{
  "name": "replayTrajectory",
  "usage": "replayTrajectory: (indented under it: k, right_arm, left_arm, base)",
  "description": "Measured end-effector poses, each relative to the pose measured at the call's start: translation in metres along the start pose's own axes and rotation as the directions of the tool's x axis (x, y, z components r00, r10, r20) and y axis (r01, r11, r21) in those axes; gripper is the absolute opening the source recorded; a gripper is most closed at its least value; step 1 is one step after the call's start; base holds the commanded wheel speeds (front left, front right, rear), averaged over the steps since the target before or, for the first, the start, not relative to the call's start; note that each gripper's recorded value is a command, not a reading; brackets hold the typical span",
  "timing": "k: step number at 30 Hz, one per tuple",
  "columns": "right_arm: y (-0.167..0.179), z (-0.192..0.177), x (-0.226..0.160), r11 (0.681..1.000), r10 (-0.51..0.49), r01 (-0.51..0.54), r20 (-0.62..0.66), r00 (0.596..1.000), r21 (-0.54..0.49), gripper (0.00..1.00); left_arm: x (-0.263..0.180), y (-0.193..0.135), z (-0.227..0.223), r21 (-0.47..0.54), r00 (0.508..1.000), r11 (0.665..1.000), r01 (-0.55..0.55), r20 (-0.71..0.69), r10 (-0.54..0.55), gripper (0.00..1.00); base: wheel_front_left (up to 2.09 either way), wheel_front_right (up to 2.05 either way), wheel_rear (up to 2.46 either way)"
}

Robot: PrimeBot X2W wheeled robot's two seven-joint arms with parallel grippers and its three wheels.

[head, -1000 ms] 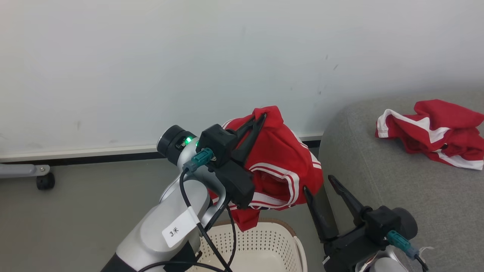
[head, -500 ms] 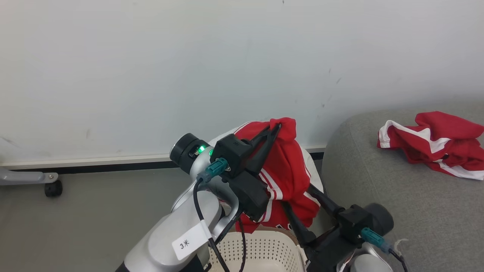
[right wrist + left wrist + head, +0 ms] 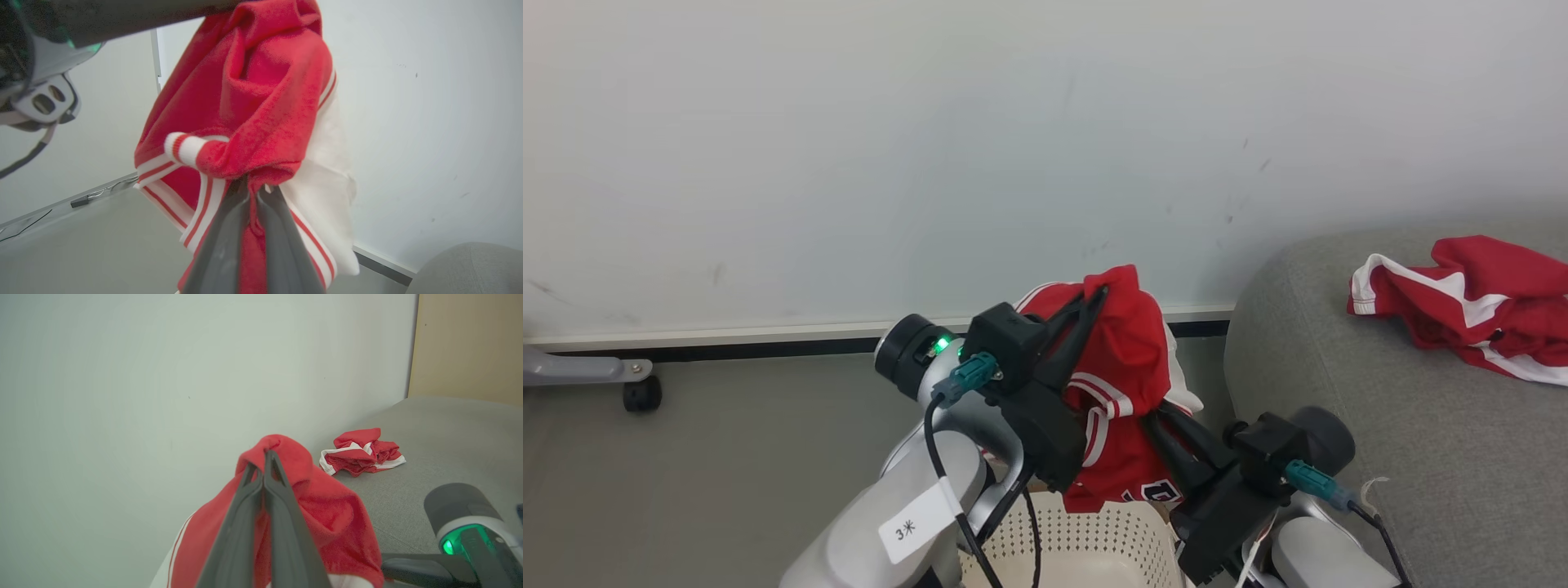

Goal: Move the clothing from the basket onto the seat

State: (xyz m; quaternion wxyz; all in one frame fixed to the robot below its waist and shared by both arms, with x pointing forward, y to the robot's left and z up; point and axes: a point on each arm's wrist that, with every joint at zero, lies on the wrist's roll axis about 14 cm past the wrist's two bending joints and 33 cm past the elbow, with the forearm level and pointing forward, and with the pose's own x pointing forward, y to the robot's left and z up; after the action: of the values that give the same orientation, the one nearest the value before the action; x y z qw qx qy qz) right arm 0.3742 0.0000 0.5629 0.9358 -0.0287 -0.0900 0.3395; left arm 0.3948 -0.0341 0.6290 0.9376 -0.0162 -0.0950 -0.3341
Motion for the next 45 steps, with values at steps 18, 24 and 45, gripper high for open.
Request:
replayTrajectory:
  k: [18, 24, 45]
  right_arm:
    - [-0.097, 0.026, -0.037, 0.972, -0.218, 0.221, 0.045, 0.975, -0.083, 0.0]
    - [-0.128, 0.037, -0.064, 0.942, -0.304, 0.31, 0.065, 0.95, -0.13, 0.0]
    - [-0.198, 0.081, -0.175, 0.77, -0.558, 0.572, 0.134, 0.819, -0.283, 0.0]
  left_arm:
    - [-0.004, 0.001, -0.047, -0.1, 0.996, 0.994, -0.04, -0.084, 0.032, 1.0]
    - [-0.002, -0.019, -0.058, -0.13, 0.995, 0.992, 0.011, -0.092, -0.023, 1.0]
    - [0.015, -0.116, -0.082, -0.227, 0.952, 0.938, 0.263, -0.097, -0.291, 1.0]
  base:
    - [0.0, 0.0, 0.0]
    - [0.0, 0.0, 0.0]
    - [0.0, 0.0, 0.0]
